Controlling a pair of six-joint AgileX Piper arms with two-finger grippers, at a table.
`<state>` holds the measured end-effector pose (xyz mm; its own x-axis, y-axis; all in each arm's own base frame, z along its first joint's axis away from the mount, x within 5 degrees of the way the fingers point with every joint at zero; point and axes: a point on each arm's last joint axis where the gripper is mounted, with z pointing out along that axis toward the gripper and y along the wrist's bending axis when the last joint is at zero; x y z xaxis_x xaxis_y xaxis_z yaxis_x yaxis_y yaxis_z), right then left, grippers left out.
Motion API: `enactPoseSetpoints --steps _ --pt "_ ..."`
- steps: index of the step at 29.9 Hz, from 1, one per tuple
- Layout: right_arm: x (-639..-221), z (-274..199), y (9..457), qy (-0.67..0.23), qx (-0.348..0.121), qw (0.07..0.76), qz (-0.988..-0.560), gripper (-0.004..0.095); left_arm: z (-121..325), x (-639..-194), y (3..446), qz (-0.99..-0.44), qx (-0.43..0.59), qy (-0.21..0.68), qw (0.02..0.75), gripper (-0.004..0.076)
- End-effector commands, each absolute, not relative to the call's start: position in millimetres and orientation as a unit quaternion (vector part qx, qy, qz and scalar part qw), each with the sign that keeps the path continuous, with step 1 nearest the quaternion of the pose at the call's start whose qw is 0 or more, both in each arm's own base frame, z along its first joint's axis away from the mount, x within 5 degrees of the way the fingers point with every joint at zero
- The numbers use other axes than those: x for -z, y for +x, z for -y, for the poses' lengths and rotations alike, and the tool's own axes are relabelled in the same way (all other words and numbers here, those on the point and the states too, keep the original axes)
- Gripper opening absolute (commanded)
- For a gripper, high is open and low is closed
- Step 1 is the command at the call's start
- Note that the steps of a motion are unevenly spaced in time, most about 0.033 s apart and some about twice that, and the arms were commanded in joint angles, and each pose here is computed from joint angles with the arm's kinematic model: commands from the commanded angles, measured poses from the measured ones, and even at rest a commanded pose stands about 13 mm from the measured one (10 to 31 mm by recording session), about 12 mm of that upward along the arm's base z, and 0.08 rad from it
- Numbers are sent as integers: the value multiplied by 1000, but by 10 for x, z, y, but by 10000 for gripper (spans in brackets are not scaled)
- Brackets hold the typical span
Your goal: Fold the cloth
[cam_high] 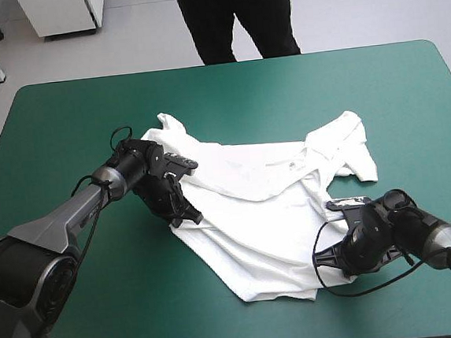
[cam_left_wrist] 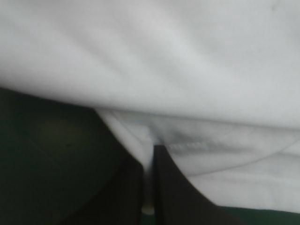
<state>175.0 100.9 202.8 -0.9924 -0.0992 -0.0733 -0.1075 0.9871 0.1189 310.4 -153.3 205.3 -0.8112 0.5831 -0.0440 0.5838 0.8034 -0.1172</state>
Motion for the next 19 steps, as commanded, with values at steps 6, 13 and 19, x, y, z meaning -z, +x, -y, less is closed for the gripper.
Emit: enactPoseSetpoints --steps 6,13,19 --pt "-2197 -1111 1759 -23 -126 62 -990 -17 1597 -2314 2953 -949 111 294 11 -9" --pt "-3115 -997 1770 -37 -124 195 -972 -17 1425 -3220 2603 -935 123 306 133 -9" --pt "-3974 -842 1701 -52 -100 293 -949 -17 1205 -4206 2273 -904 116 284 296 -9"
